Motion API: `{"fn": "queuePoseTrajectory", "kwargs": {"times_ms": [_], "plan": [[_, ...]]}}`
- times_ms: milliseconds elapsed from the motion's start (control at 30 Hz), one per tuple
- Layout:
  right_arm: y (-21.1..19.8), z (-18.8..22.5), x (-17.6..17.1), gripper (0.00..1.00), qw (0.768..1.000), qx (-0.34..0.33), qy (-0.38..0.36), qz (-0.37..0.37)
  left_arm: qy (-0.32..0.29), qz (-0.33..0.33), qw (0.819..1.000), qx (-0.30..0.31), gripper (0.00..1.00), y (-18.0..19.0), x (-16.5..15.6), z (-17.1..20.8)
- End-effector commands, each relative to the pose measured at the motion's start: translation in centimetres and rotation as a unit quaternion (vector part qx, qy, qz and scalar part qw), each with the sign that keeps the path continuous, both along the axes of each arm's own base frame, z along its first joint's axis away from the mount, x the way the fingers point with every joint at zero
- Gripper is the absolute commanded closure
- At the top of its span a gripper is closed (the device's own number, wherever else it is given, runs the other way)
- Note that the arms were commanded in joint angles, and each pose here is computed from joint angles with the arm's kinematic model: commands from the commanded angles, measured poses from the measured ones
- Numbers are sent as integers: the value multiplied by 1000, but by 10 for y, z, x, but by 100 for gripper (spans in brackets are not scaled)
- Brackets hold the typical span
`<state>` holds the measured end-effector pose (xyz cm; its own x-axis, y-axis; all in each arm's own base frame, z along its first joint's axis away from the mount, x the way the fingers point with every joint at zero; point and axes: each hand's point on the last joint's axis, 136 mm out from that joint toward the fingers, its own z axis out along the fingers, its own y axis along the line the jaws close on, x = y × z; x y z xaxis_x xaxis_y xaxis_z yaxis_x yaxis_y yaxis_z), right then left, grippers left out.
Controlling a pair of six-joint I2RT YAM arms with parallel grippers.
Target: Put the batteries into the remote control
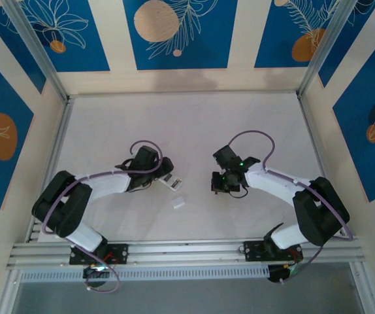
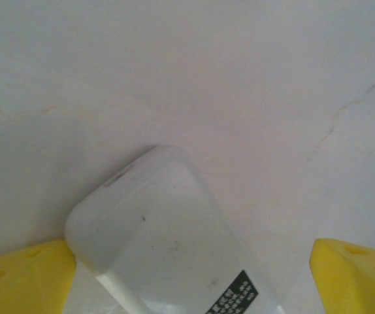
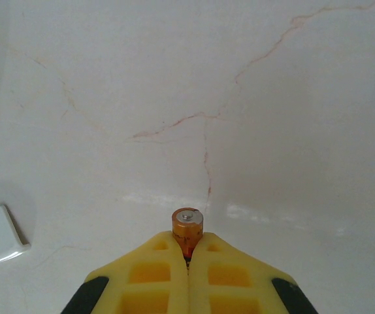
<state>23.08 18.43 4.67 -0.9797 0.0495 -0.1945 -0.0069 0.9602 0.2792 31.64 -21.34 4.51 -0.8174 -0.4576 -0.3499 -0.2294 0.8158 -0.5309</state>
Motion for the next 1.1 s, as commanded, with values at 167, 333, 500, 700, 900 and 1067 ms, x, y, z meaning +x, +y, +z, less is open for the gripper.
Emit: {"fn": "queuePoseTrajectory", "kwargs": {"times_ms": [167, 333, 500, 700, 900, 1067], "plan": [[0, 1, -9, 100, 1000, 4, 7, -4, -37, -39, 998, -35, 8, -40, 22, 26], [-2, 6, -9, 100, 1000, 3, 2, -4, -22, -64, 996, -51, 9, -64, 31, 16], [-5, 7, -12, 99, 1000, 1, 0, -6, -30, -76, 995, -59, 9, -76, 34, 19], [-1, 8, -10, 99, 1000, 9, -2, -3, -39, -84, 994, -56, 9, -77, 33, 29], [26, 25, 0, 100, 999, 32, -30, 26, -71, -86, 994, -19, 8, -54, 29, 58], [66, 37, 15, 99, 996, 37, -48, 65, -80, -61, 995, 21, 1, -5, 13, 70]]}}
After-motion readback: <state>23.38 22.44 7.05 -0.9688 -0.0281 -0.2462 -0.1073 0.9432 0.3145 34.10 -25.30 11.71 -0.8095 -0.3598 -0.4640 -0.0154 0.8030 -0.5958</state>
